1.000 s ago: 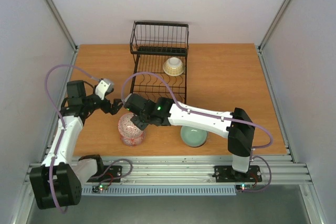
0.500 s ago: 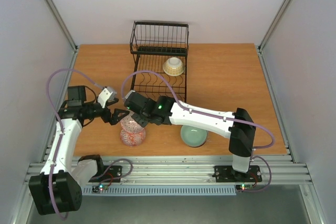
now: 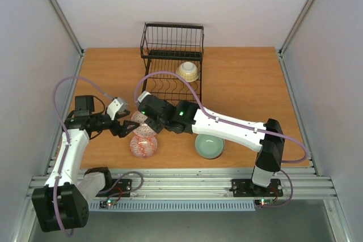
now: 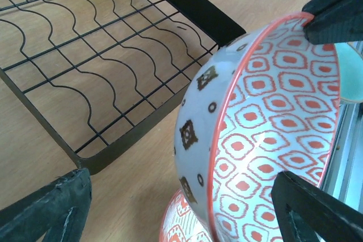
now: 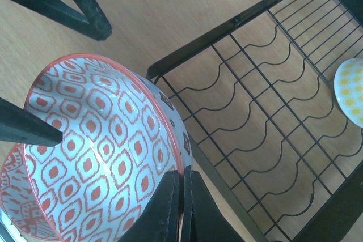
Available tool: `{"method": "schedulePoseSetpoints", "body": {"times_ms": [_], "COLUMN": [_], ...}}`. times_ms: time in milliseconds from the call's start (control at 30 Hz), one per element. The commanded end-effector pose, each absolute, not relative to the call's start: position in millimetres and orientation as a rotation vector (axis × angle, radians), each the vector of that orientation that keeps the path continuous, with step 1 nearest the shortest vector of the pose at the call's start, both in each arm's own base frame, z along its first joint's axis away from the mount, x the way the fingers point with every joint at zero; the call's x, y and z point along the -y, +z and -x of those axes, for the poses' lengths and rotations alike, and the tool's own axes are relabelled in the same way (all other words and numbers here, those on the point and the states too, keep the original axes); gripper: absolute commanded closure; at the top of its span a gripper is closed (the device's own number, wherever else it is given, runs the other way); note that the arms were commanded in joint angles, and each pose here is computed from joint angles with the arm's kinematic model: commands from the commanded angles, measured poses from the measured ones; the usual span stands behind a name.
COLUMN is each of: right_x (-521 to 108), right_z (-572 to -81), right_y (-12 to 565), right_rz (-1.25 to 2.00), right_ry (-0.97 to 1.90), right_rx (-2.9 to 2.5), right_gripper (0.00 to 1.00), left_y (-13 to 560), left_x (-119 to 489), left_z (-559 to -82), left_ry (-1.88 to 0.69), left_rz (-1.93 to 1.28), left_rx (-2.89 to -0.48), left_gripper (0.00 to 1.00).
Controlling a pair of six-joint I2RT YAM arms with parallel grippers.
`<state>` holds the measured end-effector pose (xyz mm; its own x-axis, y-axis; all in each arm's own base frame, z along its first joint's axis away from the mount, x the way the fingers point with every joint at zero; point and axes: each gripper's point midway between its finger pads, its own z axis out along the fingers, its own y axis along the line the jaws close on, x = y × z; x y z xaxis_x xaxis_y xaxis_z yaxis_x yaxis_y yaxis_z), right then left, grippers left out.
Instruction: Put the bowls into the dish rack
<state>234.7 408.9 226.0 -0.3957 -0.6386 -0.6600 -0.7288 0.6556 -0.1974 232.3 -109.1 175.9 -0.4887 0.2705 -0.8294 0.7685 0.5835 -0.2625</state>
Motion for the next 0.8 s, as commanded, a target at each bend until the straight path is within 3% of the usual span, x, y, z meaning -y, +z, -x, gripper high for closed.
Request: {"method": "schedulePoseSetpoints", "body": {"times_ms": [0, 100, 233, 300, 433, 500, 533, 733, 767], "right_x": [-414.6, -419.6, -426.6, -429.6, -435.1, -437.2, -438.1, -438.6, -436.5], "right_z": [-236.8, -234.9, -233.4, -233.1, -232.6, -232.2, -231.8, -231.3, -231.9], "right_y": [268.4, 268.5, 265.3, 263.6, 259.5, 258.8, 258.0, 257.8, 259.5], "right_rz": [0.998, 1.009, 1.024, 1.030, 1.044, 1.049, 1.053, 1.056, 1.044], "right_ry": [0.230, 0.260, 0.284, 0.292, 0.306, 0.313, 0.317, 0.331, 0.334], "right_rx": [-2.053, -2.051, -2.051, -2.050, -2.049, -2.047, -2.047, -2.025, -2.015], "right_gripper": [0.99, 0.99, 0.99, 0.99, 0.99, 0.99, 0.99, 0.98, 0.94], "left_y": [172.0, 169.4, 167.9, 168.1, 166.0, 164.5, 163.9, 165.2, 165.3], "left_x": [109.0, 109.3, 110.8, 111.6, 113.5, 114.2, 114.7, 118.2, 117.8], "left_z": [-238.5, -240.8, -242.0, -241.9, -241.0, -240.9, -240.9, -239.4, -240.7], "left_ry": [-0.817, -0.831, -0.844, -0.847, -0.855, -0.858, -0.861, -0.877, -0.869], "left_rz": [-0.816, -0.804, -0.804, -0.806, -0.813, -0.817, -0.818, -0.840, -0.838], "left_rx": [-2.033, -2.047, -2.056, -2.054, -2.054, -2.057, -2.059, -2.027, -2.020], "left_gripper": [0.15, 0.30, 0.73, 0.81, 0.83, 0.97, 0.99, 0.99, 1.00]}}
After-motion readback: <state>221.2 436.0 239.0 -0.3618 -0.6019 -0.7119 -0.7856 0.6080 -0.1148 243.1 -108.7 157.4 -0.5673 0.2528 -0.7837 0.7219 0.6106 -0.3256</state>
